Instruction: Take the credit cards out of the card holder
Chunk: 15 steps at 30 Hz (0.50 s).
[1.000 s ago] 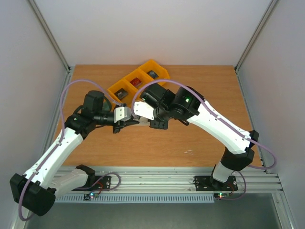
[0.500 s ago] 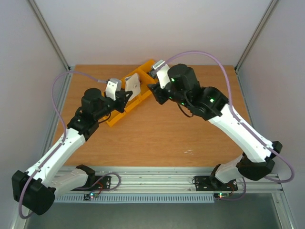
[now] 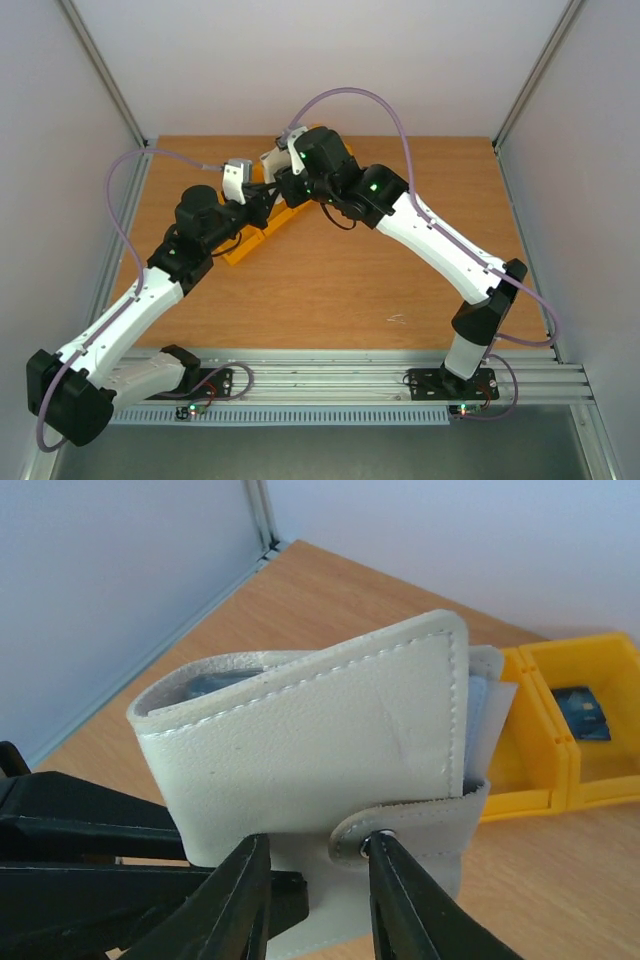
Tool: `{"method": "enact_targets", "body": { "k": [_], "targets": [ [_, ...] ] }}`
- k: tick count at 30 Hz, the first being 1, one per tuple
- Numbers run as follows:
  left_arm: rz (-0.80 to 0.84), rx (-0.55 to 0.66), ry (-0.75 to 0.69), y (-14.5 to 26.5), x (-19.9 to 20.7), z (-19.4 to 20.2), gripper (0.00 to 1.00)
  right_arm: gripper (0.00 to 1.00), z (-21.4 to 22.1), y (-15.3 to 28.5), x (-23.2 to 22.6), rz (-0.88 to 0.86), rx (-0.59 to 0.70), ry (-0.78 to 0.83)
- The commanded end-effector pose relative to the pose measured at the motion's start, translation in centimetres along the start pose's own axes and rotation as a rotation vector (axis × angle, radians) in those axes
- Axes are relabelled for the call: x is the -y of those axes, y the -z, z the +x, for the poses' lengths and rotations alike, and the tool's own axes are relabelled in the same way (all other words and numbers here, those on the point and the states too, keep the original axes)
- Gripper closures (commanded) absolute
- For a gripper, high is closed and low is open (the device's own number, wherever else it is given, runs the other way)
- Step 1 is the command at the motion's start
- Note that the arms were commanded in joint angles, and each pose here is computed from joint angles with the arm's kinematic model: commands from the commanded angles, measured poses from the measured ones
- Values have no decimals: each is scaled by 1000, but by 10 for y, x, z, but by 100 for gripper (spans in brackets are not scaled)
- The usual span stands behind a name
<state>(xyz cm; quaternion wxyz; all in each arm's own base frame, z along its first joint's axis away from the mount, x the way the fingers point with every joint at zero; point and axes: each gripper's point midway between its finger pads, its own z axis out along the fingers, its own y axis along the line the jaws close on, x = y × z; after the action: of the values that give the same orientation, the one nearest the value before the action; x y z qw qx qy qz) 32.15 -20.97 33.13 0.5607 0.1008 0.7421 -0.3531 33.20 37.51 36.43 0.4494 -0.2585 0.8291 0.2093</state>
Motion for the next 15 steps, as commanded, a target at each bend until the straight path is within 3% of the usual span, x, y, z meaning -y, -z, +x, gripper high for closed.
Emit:
{"method": "enact_targets", "body": {
  "k": [1, 10, 12, 15],
  "targets": [
    [96, 106, -23, 3, 24, -29, 100, 77, -6, -2, 11, 74, 15, -27],
    [127, 86, -34, 4, 29, -24, 100, 84, 3, -16, 28, 180, -19, -10],
    [133, 87, -35, 4, 30, -24, 100, 96, 5, -18, 33, 207, -25, 1],
    [129, 89, -38, 4, 29, -25, 100, 99, 12, -20, 47, 255, -52, 1]
  ]
}}
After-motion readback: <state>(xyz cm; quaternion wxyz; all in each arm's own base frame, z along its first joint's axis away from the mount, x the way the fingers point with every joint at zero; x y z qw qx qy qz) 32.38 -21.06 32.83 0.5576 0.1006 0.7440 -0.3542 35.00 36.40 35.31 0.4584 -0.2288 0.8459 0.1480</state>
